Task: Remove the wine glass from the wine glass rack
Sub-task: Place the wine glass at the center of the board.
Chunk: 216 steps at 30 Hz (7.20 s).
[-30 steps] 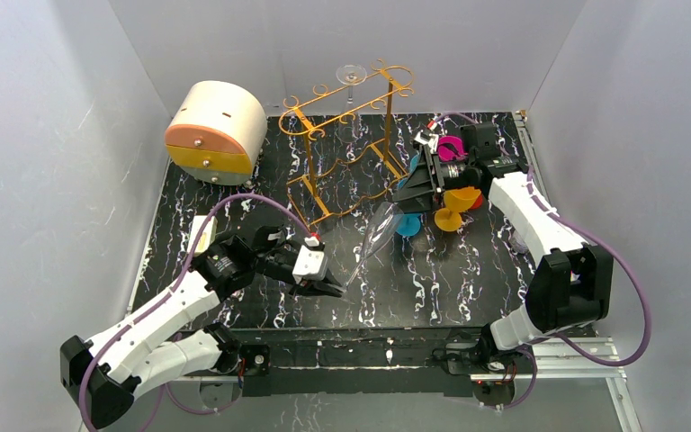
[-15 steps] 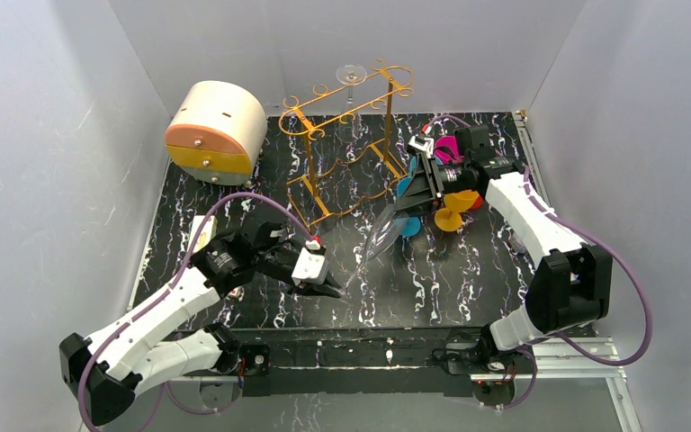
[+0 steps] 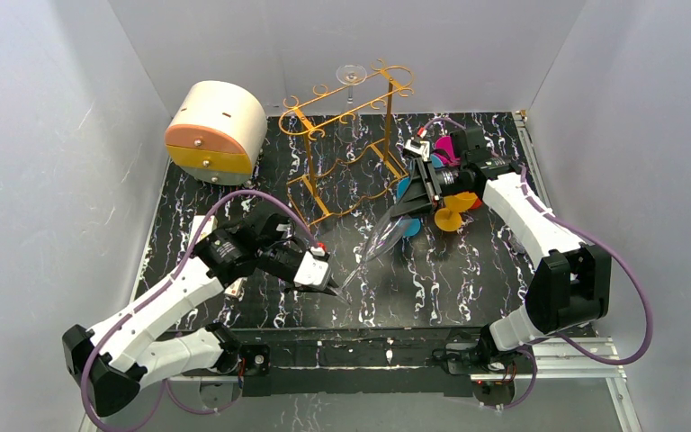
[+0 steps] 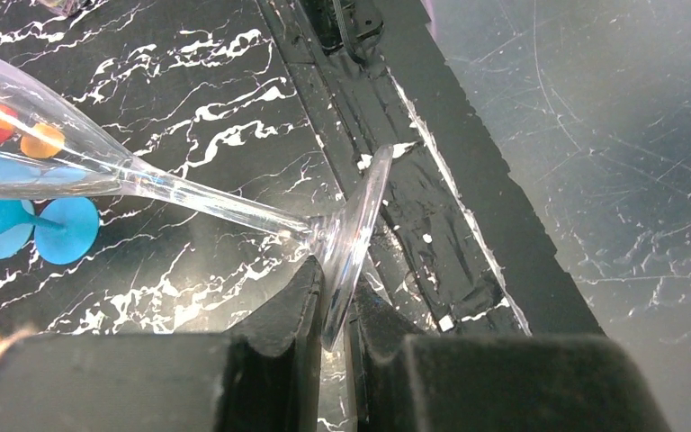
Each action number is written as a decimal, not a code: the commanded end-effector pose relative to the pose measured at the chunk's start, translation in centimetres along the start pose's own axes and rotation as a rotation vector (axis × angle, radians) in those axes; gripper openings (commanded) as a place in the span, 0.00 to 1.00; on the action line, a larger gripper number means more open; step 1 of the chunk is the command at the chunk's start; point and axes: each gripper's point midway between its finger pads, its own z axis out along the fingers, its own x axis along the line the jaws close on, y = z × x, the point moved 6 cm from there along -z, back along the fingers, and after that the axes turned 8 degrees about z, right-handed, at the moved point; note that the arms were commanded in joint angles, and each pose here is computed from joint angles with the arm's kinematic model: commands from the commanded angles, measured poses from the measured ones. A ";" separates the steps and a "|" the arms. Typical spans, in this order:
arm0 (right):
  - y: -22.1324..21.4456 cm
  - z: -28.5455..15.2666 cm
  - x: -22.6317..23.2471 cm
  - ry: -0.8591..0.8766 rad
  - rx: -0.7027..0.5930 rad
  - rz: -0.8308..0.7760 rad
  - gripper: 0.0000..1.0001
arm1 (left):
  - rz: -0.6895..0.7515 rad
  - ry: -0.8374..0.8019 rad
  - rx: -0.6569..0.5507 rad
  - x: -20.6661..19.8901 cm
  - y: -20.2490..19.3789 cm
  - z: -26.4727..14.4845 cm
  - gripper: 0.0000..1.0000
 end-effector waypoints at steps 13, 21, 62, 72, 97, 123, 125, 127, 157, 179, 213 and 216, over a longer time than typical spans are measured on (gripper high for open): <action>-1.4 0.9 1.4 0.000 0.049 -0.025 0.22 | 0.012 -0.008 0.202 1.0 -1.6 -1.1 0.00; -1.4 0.9 1.9 -0.027 0.031 -0.045 0.01 | 0.031 0.025 0.213 1.3 -1.5 -1.4 0.00; -2.6 0.7 1.8 -0.152 -0.065 -0.140 0.01 | -0.060 -0.049 0.137 -1.0 -0.2 -1.5 0.66; -2.5 0.7 1.4 -0.173 -0.073 -0.112 0.01 | -0.015 0.019 0.181 0.1 -0.6 -1.8 0.73; -3.4 -3.0 -0.1 -0.819 -0.430 -0.190 0.01 | -0.116 0.824 0.133 6.2 1.0 -6.0 0.98; -1.1 -11.9 -2.2 -1.474 -0.992 -0.081 0.01 | -0.618 1.222 0.138 9.8 2.5 -9.2 0.98; -1.0 -12.1 -2.8 -1.500 -0.975 -0.065 0.01 | -0.603 1.232 0.138 9.5 2.3 -9.4 0.98; -0.9 -12.2 -3.4 -1.519 -0.959 -0.049 0.01 | -0.591 1.231 0.151 9.2 2.1 -9.5 0.98; 0.7 -14.4 -5.0 -1.418 -0.910 0.047 0.01 | -0.502 1.208 0.178 7.8 2.4 -10.4 0.98; 1.2 -9.9 -3.3 -1.300 -0.740 -0.104 0.01 | -0.581 1.297 0.147 8.1 3.2 -11.4 0.98; 3.1 -8.2 -6.2 -1.309 -0.633 -0.076 0.15 | -0.619 1.400 0.321 7.4 1.1 -12.6 0.98; 3.2 -8.3 -5.8 -1.303 -0.655 -0.080 0.23 | -0.625 1.414 0.336 7.4 0.9 -12.7 0.98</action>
